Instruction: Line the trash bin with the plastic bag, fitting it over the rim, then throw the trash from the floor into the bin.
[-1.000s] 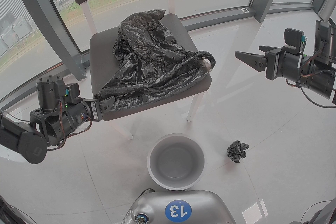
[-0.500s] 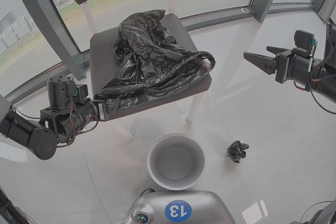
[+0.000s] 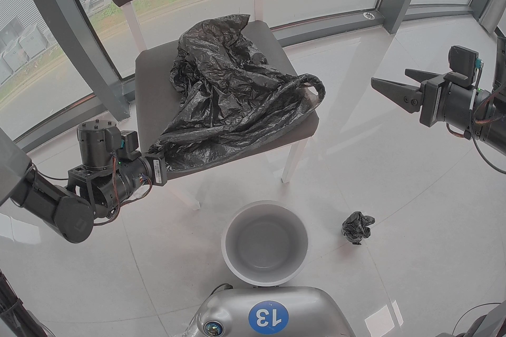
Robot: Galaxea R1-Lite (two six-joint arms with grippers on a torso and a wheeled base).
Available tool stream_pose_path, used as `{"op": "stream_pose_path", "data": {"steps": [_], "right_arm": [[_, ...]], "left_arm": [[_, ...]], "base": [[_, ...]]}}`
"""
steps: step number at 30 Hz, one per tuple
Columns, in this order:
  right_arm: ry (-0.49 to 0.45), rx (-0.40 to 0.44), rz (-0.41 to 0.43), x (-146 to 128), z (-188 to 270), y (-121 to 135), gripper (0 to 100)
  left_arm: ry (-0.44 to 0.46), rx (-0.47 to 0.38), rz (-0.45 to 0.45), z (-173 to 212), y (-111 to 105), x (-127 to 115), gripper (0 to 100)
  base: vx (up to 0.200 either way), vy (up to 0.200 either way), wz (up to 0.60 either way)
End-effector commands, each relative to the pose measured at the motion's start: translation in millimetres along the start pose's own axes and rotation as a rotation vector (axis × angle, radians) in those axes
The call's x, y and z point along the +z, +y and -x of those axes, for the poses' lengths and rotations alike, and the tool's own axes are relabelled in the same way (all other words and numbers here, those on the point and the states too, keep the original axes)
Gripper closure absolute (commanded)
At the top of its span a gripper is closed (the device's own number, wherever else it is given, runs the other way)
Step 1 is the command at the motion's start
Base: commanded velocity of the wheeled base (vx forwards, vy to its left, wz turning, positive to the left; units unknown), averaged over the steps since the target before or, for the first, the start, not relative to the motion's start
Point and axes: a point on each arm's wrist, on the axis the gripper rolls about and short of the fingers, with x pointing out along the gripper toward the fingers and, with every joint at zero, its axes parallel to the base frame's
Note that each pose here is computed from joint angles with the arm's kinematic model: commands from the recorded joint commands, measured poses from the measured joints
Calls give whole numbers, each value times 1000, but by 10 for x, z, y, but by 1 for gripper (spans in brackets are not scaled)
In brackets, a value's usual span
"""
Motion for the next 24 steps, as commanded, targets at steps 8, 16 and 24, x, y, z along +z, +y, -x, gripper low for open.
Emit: {"op": "stream_pose_path", "data": {"steps": [8,16,24], "right_arm": [[41,2,10,-102,-119,-9,0],[161,13,17,-445,-256,9,0],[171,-7,26,-580,-446,-99,0]], "left_arm": [[-44,-1,7,26,6,105,100],[-158,-13,24,27,2,452,100],[-190,-9,33,15,23,547,100]], "base": [[0,0,0],[0,0,0],[0,0,0]]}}
